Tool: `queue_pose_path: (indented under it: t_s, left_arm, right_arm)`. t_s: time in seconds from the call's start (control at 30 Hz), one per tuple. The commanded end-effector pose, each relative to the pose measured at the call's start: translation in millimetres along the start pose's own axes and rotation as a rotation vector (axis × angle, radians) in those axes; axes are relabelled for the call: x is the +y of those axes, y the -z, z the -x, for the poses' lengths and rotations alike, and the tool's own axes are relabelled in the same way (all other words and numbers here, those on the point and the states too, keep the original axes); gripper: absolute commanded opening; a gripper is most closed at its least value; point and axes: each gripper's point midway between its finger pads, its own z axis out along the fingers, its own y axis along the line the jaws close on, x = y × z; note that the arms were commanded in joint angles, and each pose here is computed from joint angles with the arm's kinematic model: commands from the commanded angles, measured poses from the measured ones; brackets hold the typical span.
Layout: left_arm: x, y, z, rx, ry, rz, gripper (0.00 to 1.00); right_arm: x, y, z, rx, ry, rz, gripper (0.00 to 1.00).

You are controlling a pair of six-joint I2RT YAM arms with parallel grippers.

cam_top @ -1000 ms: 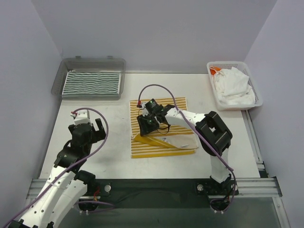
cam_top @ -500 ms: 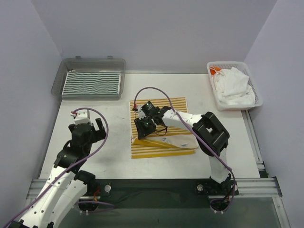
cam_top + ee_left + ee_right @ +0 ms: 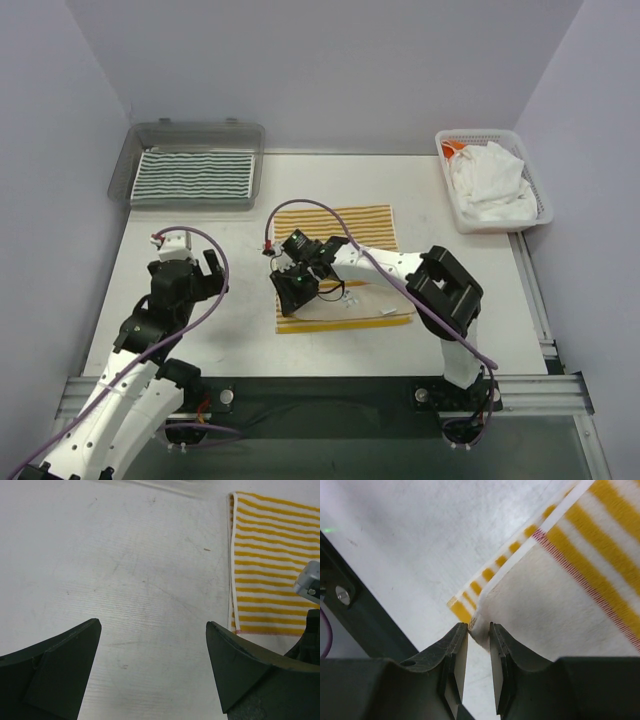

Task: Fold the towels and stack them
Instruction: Fold the towel

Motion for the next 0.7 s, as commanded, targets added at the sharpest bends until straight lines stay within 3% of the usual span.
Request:
queue_pose_path:
  t_s: [0.0,0.1,0.23,0.33,0.47,0.5,0.67]
  left_arm:
    - [-19,6,8,0.006,0.075,-0.084,0.97]
    - [-36,11,-3,0.082,0.169,-0.156,0.97]
    - [-71,19,-37,0.285,0.302,-0.295,0.97]
    - [-93,21,-66,0.439,0.355,-0.340,0.97]
    - [-111,20,-102,0.568,0.307,-0.306,0.92]
    - [-115,21,-107,0.584,0.302,-0.304,0.91]
    - [-132,19,-128,0.625,0.264,-0.259,0.82]
  right_arm:
    - [24,37,-17,0.041,0.000,0.036,0.25]
    - [24,59,-18,0.002,0.003,-0.003,0.27]
    - [-8,93,-20,-0.089,-0.081,-0.106,0.31]
    - [-55,122,-31,-0.176,-0.235,-0.240,0.36]
    - [-123,159,-64,-0.281,-0.506,-0.406,0.38]
    - [-147,171,-84,-0.314,-0.631,-0.446,0.38]
    - [-185,187,-134,-0.367,-0.866,-0.503,0.40]
